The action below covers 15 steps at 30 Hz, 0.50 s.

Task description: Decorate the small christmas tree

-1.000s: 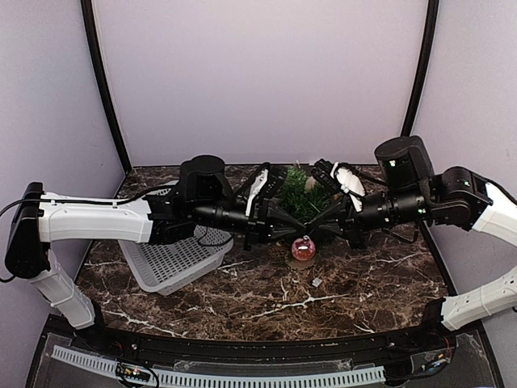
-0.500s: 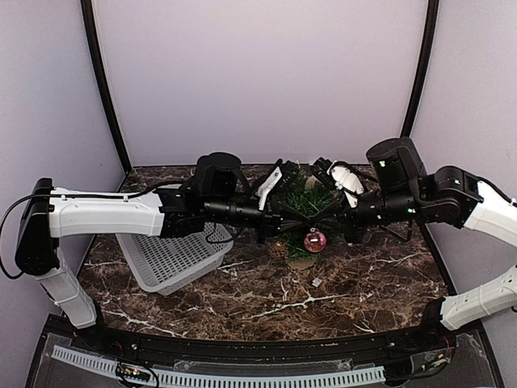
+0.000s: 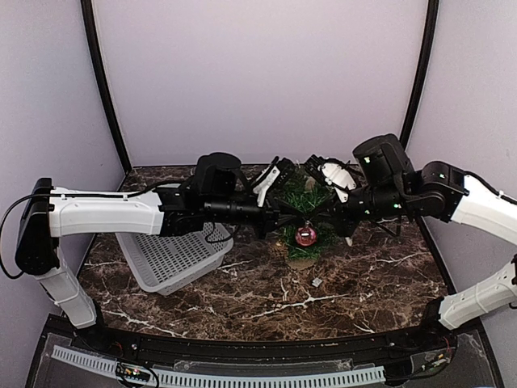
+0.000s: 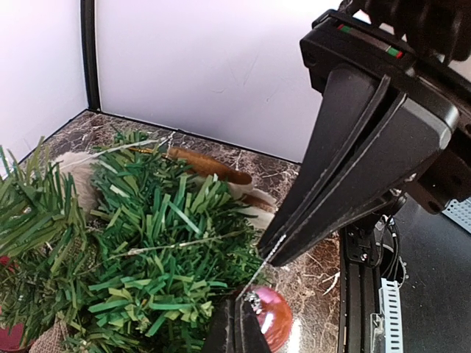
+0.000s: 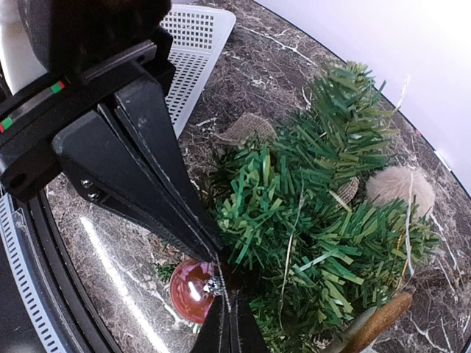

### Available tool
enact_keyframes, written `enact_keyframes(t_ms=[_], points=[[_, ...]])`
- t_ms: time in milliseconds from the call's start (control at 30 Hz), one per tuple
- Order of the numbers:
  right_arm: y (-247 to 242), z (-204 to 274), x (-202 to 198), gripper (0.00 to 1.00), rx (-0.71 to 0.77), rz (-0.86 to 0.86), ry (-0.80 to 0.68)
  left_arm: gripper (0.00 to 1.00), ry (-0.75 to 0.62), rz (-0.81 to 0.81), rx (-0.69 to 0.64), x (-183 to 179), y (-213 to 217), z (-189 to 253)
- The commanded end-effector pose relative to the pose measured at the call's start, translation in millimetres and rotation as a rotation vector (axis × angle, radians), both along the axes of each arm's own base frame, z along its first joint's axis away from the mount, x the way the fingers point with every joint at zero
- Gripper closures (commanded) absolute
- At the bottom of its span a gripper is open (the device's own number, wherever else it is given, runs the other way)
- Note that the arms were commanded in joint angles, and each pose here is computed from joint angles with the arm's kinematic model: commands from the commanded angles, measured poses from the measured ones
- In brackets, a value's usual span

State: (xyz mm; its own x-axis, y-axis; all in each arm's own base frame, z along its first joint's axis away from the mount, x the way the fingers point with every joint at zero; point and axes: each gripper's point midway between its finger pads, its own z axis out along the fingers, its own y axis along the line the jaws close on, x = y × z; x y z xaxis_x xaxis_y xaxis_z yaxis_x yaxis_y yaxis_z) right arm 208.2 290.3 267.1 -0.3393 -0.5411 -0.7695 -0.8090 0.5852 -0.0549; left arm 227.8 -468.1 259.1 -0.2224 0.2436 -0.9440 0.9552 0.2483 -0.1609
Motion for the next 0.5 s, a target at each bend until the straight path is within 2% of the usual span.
enact_keyframes(t_ms=[0, 467], points=[[7, 24, 14, 1.0, 0.053, -0.028, -0.056, 1.0, -0.02, 0.051, -0.026, 6, 12, 18], [19, 34, 9, 1.0, 0.079, 0.044, -0.052, 1.0, -0.037, 0.019, -0.072, -6, 23, 25]])
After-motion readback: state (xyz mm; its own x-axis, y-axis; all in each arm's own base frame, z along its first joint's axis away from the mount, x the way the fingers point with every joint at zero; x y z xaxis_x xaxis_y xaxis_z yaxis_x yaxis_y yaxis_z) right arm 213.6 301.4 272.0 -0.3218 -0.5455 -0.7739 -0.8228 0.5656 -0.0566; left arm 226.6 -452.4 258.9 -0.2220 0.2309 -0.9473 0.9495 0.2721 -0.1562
